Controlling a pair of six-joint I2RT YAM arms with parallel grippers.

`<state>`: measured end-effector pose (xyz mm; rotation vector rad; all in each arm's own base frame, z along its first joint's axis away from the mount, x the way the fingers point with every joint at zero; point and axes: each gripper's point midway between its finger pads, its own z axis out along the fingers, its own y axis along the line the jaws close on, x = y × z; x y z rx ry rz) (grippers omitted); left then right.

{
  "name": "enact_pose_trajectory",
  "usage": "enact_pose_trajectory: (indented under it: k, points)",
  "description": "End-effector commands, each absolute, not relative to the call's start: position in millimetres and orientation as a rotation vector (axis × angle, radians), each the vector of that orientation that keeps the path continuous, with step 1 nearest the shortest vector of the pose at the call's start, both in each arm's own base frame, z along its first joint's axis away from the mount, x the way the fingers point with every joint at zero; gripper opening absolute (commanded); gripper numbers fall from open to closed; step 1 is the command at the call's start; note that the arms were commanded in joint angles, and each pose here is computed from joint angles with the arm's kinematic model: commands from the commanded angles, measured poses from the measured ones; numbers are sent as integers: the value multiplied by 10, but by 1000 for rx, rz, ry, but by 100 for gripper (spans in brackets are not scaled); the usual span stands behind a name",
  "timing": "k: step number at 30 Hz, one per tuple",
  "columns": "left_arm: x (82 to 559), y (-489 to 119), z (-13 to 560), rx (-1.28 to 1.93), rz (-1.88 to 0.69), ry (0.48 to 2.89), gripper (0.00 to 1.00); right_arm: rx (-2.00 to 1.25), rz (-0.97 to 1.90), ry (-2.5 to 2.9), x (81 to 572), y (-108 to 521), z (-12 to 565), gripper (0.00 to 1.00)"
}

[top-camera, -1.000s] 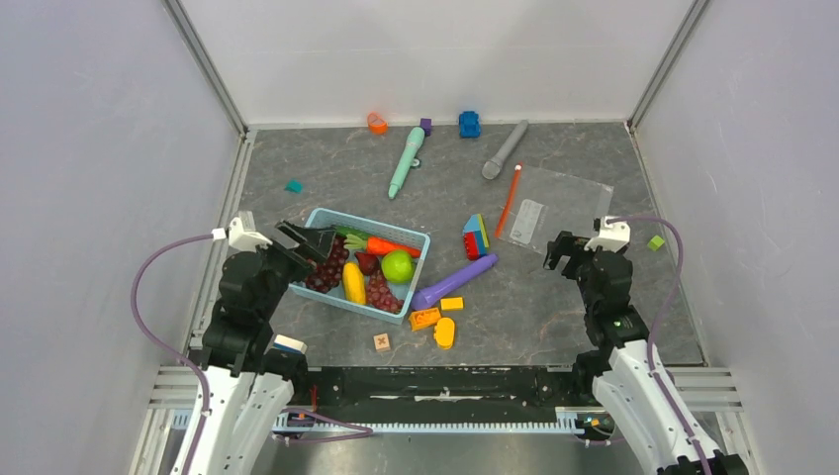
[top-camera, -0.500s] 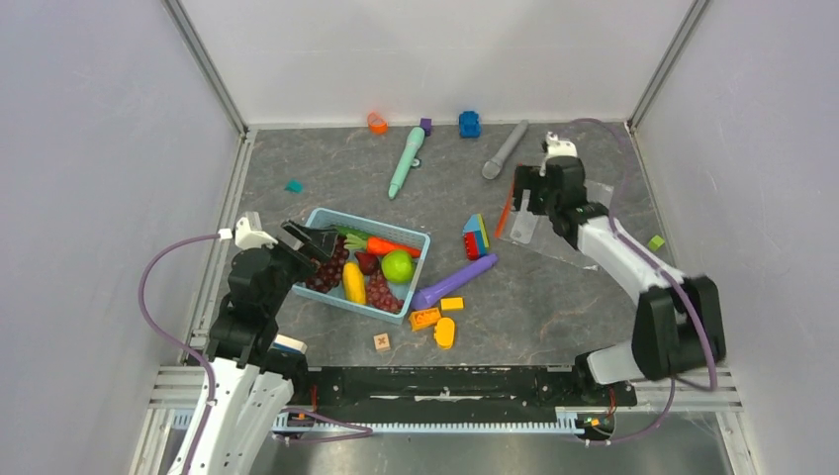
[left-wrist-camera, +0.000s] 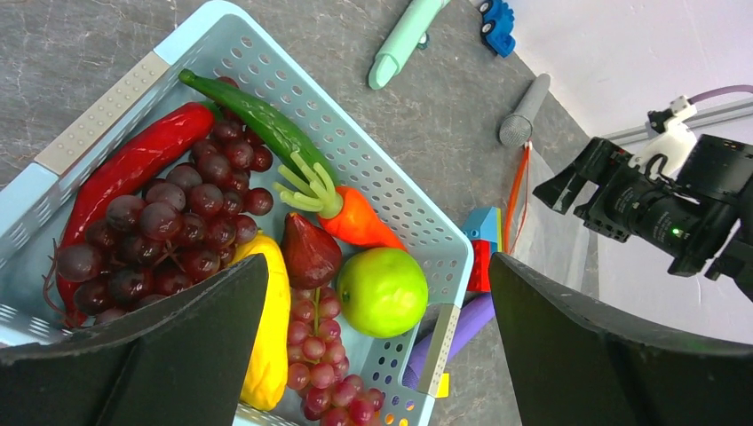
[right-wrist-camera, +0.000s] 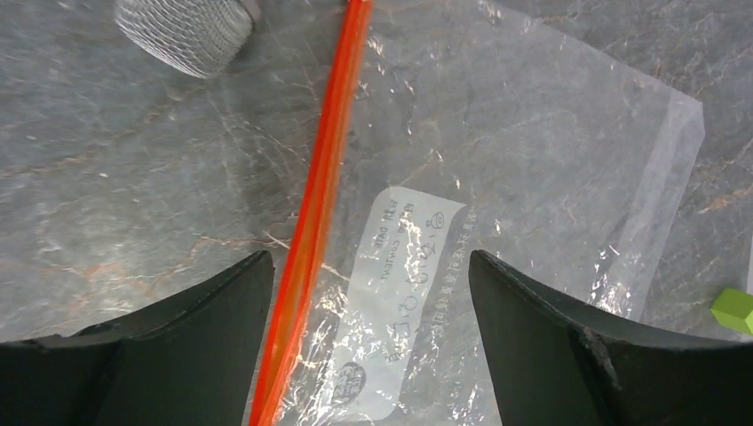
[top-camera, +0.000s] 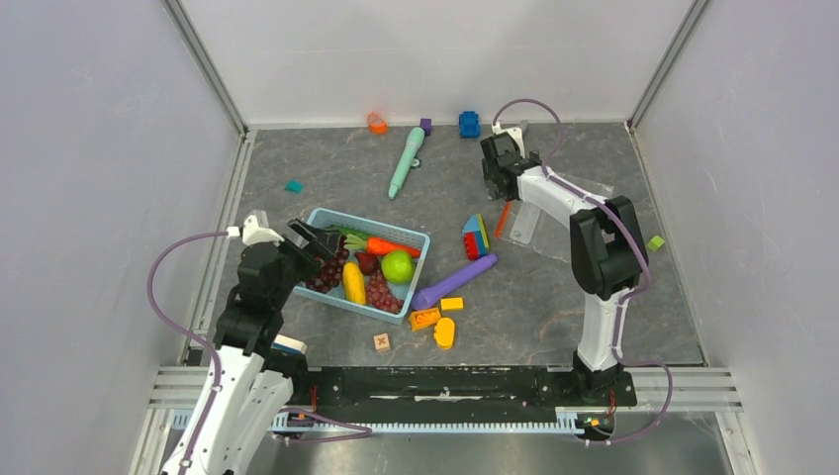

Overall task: Place the food in the zip-top bag and seal the zipper
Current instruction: Pick up the zipper food storage bag at the center of the board.

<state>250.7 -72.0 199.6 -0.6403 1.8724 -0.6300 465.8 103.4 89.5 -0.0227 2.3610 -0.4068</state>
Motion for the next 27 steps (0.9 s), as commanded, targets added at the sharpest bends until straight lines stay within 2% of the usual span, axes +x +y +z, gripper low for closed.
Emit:
enact_pose_trajectory:
  k: [1,9,13,20,22,24,27]
  points:
    - [2565,-730,2078,-592,-631,1839,100,-15,-530,2366,4696,907,892,86]
    - [2586,-742,2043,-582,-630,1847,100,-47,-588,2397,4707,874,680,80]
    - [2601,-742,2004,-583,-623,1857,100,-54,-619,2408,4685,842,608,71]
    - [2625,-752,1941,-584,-614,1885,100,-18,-689,2396,4589,723,628,33]
    - [2627,-754,1944,-583,-614,1885,100,-7,-694,2382,4577,702,665,19]
    - [2628,-754,1947,-584,-615,1885,100,3,-692,2364,4555,680,726,0]
    - [2629,-780,1960,-580,-631,1887,100,20,-645,2324,4480,664,882,0]
